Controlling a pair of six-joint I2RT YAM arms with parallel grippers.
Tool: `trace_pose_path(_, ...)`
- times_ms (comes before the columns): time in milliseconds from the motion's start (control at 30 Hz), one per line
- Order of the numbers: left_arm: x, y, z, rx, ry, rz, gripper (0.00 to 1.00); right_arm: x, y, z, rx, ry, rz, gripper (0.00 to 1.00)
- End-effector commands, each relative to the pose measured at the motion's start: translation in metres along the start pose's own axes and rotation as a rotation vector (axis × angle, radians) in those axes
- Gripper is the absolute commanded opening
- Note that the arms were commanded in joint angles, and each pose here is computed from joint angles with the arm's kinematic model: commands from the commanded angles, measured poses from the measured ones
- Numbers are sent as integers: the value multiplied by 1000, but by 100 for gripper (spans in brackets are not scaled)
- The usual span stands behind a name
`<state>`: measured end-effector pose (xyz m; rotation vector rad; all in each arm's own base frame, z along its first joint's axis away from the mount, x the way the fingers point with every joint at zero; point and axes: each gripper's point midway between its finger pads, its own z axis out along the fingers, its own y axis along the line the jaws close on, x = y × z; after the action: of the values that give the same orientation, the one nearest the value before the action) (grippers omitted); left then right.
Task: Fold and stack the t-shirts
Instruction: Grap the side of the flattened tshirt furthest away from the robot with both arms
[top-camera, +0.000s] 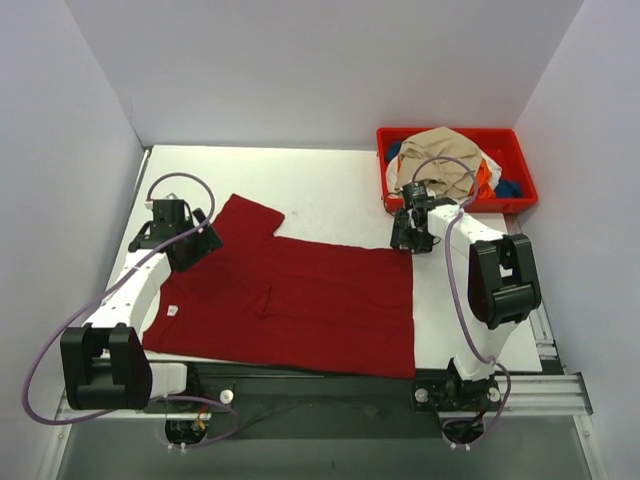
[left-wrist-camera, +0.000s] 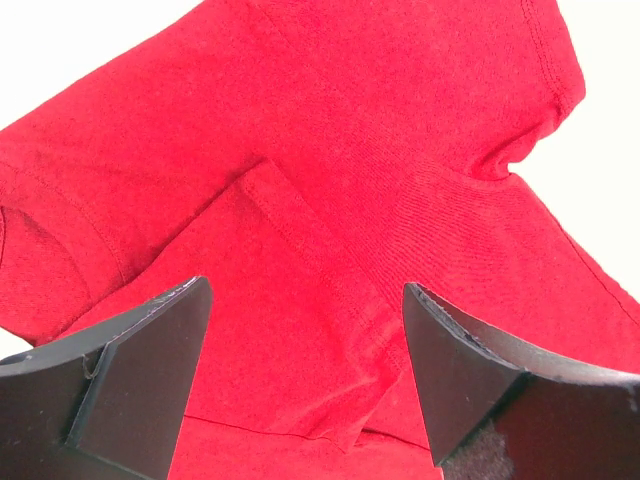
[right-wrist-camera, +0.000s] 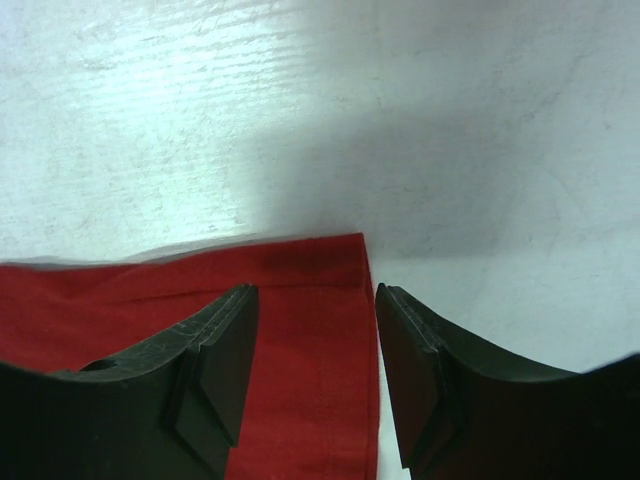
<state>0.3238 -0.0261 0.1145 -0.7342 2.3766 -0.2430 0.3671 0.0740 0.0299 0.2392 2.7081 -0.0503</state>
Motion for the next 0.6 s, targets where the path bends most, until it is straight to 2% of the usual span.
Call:
trace_pose_path(0, -26, -20, -4, 57, -69, 32, 88, -17, -11, -3, 45, -41, -1, 50)
trace_pose_path(233, -33, -29, 2, 65, -73, 66, 87, -13, -17, 8, 46, -11, 0, 48)
trace_pose_path(433, -46, -42, 12, 70, -93, 99, 87, -4, -15, 14, 26, 23, 11, 41)
trace_pose_path(567, -64, -59, 26, 70, -114, 145, 87, -1, -13, 18, 18, 39, 16, 32)
